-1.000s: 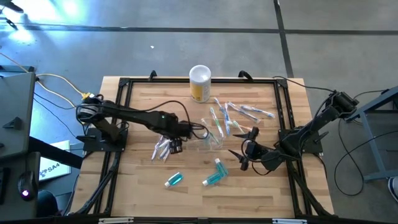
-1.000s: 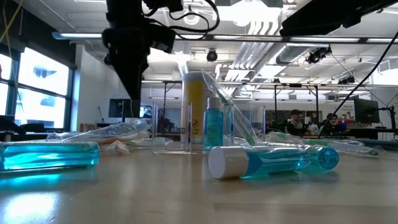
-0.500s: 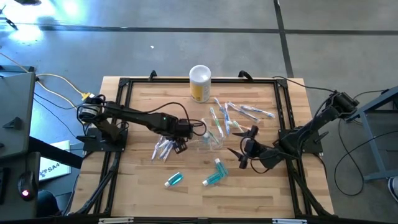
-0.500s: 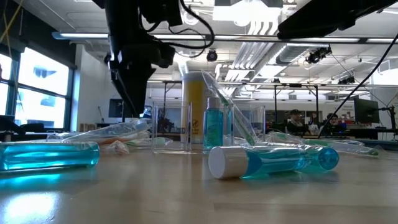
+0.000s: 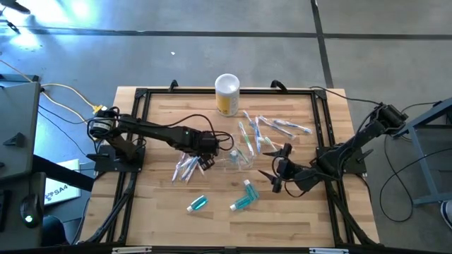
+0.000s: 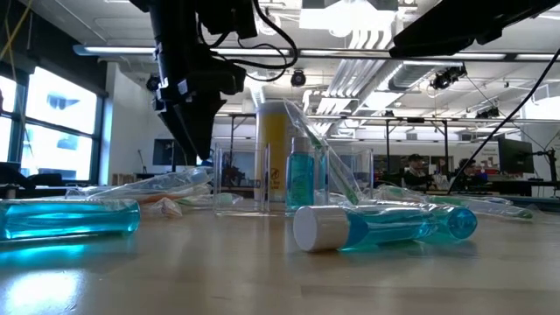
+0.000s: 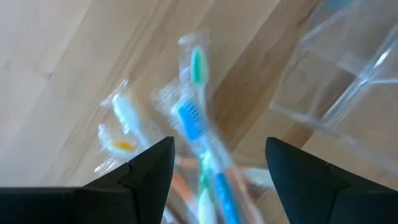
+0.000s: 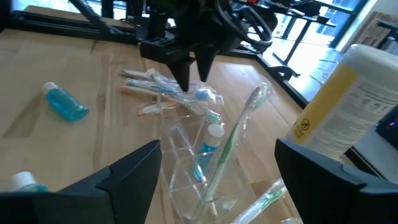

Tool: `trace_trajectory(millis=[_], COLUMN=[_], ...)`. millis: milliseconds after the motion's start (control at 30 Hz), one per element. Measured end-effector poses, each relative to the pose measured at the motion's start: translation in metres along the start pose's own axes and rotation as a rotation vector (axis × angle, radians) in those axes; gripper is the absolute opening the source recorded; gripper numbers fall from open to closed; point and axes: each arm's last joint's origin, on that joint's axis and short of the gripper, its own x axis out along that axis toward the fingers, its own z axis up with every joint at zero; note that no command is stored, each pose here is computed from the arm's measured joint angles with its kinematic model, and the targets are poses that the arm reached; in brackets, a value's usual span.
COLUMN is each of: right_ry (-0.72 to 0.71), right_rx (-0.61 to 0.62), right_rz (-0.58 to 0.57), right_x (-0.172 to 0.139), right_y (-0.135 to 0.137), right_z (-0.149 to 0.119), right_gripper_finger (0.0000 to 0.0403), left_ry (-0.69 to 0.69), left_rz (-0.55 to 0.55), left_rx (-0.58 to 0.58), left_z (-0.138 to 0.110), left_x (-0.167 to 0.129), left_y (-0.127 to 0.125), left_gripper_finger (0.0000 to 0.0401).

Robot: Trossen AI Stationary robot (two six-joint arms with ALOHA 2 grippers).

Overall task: Pick & Place toothbrushing station
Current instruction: Put the blue toothbrush in the transparent organizer

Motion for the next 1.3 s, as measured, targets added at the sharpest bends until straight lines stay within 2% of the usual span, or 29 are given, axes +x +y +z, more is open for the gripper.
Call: trace_trajectory(millis=[167,467,900,1067,1300], right_ry=[0.012,0.025,0.025,0.025,0.025], right_rx=[0.001,0.003,0.002,0.002,0.002], right_rz=[0.002,-0.001,-0.002,-0.002,-0.002], right_x=[0.0,0.0,0.0,0.0,0.0], right_y=[0.0,-0.001,-0.001,-0.001,-0.001], right_z=[-0.002,-0.003,-0.003,-0.003,-0.003], right_gripper_finger=[0.0307,0.0307,0.0307,0.0307,0.0307], left_ry=[0.03,0.019,0.027,0.034,0.024], left_rz=[0.024,-0.001,0.023,0.031,0.024], left_rx=[-0.065,-0.08,-0.146,-0.141,-0.082], left_z=[-0.004,-0.012,-0.02,-0.024,-0.023], left_x=[0.0,0.019,0.029,0.032,0.032], left_y=[0.001,0.001,0.005,0.006,0.006], left_gripper_finger=[0.0244,0.0244,0.0238,0.0194,0.009])
